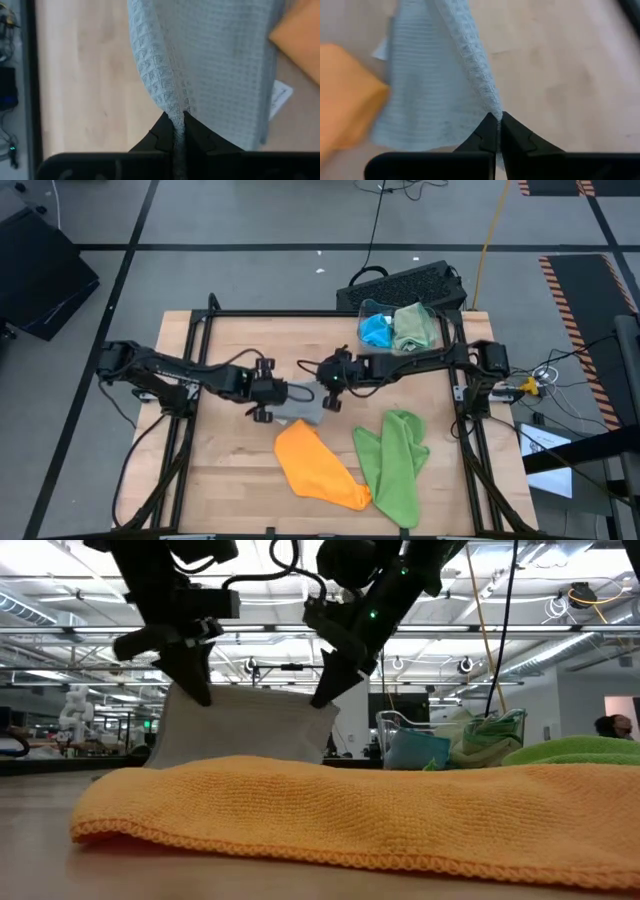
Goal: Fold microfiber towels
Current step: Fold the gray microfiber towel, then put the grey microfiber towel into the transparent bin
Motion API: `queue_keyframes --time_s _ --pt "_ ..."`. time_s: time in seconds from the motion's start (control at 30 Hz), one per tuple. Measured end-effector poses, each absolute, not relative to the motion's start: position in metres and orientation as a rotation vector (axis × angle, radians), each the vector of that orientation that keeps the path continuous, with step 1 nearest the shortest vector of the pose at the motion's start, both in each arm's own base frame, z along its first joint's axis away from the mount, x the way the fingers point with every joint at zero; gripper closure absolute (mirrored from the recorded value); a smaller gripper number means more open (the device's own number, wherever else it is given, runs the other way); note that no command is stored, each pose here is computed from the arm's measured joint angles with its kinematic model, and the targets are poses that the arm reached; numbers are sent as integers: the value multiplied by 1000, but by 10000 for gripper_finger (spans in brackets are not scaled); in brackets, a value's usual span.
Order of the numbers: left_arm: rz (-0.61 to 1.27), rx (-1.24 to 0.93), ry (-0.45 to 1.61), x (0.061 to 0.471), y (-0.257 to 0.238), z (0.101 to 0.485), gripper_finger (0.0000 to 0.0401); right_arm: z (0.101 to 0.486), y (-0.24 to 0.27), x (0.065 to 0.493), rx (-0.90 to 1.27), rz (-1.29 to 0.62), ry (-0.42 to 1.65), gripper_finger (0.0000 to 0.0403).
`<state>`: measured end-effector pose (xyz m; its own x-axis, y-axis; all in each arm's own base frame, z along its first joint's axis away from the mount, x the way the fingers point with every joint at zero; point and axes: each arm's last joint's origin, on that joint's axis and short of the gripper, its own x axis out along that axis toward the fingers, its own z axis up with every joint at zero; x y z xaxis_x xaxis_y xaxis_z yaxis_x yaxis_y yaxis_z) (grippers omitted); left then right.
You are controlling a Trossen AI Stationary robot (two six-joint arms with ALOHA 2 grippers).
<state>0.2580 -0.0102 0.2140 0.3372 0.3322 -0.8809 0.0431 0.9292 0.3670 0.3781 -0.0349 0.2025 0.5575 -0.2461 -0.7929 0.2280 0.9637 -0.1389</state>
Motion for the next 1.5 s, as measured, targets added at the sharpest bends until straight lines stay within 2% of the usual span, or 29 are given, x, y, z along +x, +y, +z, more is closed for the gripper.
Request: queue_keyframes --time_s 0.2,0.3,0.43,0.6,0.83,1.03,1.13,1.23,1.37,1.5 --pt "233 395 1205 260 25 200 382 200 -54 378 -203 -355 965 399" --pt "228 397 1209 256 33 190 382 196 -56 380 -223 -340 970 399" --pt "229 400 1211 255 30 193 382 199 -51 383 -167 -360 923 399" --pt "189 347 1151 255 5 202 382 196 -35 383 -44 -354 888 399" --pt "154 306 1148 252 -27 186 382 168 -17 373 96 -318 858 399" --pt "152 171 1136 250 -40 166 373 150 -10 365 170 -143 826 391" --pt "147 99 1124 251 -44 164 344 144 -9 361 220 -149 835 364" --pt "110 22 1068 257 -47 167 298 142 -10 360 246 -158 836 326" --pt "86 -75 1093 256 -47 171 227 144 -9 360 291 -67 840 277" --pt "49 -217 1115 255 -46 191 169 153 -7 359 339 3 830 248"
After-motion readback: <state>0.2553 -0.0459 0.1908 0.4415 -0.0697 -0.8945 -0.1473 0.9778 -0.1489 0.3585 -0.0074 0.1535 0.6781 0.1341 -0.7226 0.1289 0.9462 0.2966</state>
